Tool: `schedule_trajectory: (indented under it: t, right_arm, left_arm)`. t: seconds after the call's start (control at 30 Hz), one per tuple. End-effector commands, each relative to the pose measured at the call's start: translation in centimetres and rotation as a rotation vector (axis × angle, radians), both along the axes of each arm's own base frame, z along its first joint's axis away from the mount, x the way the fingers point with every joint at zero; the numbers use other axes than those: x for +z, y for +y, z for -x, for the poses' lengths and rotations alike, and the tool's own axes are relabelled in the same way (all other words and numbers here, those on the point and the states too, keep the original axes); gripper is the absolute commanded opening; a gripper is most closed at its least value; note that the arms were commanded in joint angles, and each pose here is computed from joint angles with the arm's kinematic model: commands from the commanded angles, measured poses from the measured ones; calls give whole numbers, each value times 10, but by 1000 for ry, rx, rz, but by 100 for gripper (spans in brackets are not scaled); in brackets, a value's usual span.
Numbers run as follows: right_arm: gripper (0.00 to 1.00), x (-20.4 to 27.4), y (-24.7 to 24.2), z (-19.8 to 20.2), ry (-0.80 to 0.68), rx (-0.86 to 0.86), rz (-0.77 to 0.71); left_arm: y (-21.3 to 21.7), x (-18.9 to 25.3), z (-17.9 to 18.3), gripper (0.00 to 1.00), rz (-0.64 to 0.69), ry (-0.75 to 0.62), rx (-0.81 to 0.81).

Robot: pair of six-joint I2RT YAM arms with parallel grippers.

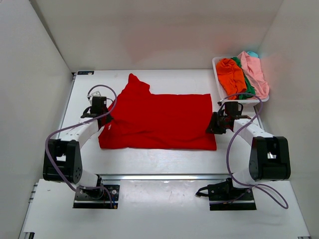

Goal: Fold and stack the t-shirts
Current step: Fold the flattened tshirt in 1/3 of the way

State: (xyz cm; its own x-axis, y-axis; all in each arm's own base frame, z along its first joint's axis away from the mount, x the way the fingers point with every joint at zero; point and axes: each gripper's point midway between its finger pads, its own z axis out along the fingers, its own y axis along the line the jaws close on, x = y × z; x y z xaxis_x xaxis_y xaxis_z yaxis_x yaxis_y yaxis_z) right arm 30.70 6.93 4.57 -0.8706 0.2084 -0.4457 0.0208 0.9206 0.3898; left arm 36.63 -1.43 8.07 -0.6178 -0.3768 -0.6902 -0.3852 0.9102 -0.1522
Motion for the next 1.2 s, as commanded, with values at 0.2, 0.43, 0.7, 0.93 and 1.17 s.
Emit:
schedule_trajectory:
  t: [0.2,0.43,0.7,0.93,1.17]
  right_arm:
    - [33,20,1,-20,-76,-7,-16]
    - [33,23,3,-23,-81,6,-21]
    - [33,16,6,-17,-60,1,-38]
    - [33,18,10,-19,-61,10,-47]
    - [33,21,10,-18,-65,11,-52]
  left_arm:
    - [-10,7,-8,39,1,-35,-46]
    - [-23,-11,-23,47,1,-3,-73]
    - [-30,-18,-36,50,38,-52,-43]
    - [-34,-24,-42,21,35,-51,-50]
    - [-34,-31,-43,48,62,-33,-48]
